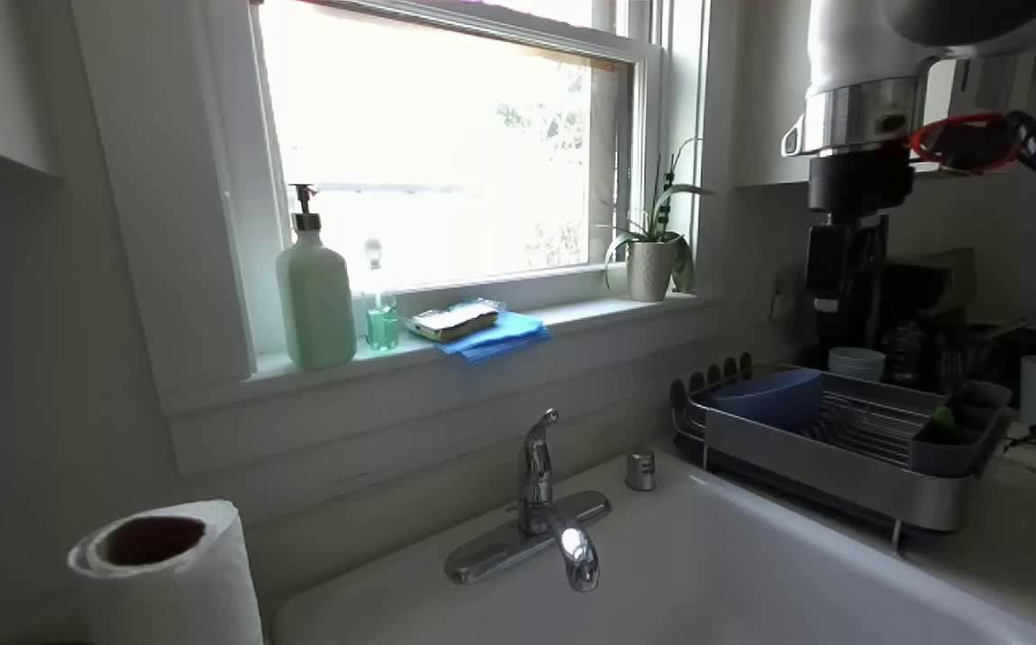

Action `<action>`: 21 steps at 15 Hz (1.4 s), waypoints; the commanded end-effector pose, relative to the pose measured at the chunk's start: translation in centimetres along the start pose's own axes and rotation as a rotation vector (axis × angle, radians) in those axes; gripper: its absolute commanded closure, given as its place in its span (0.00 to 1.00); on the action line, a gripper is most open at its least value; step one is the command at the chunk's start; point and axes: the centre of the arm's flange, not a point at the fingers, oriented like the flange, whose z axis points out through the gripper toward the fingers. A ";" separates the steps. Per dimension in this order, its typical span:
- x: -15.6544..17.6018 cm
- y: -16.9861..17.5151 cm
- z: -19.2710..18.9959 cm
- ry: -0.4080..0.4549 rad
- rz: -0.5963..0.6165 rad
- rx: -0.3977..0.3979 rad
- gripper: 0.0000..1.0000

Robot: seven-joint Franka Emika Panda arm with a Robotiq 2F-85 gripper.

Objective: Turn the blue bowl in the drying rack in an upright position

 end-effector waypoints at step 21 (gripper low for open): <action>12.2 11.2 10.7 -0.066 0.292 -0.066 0.00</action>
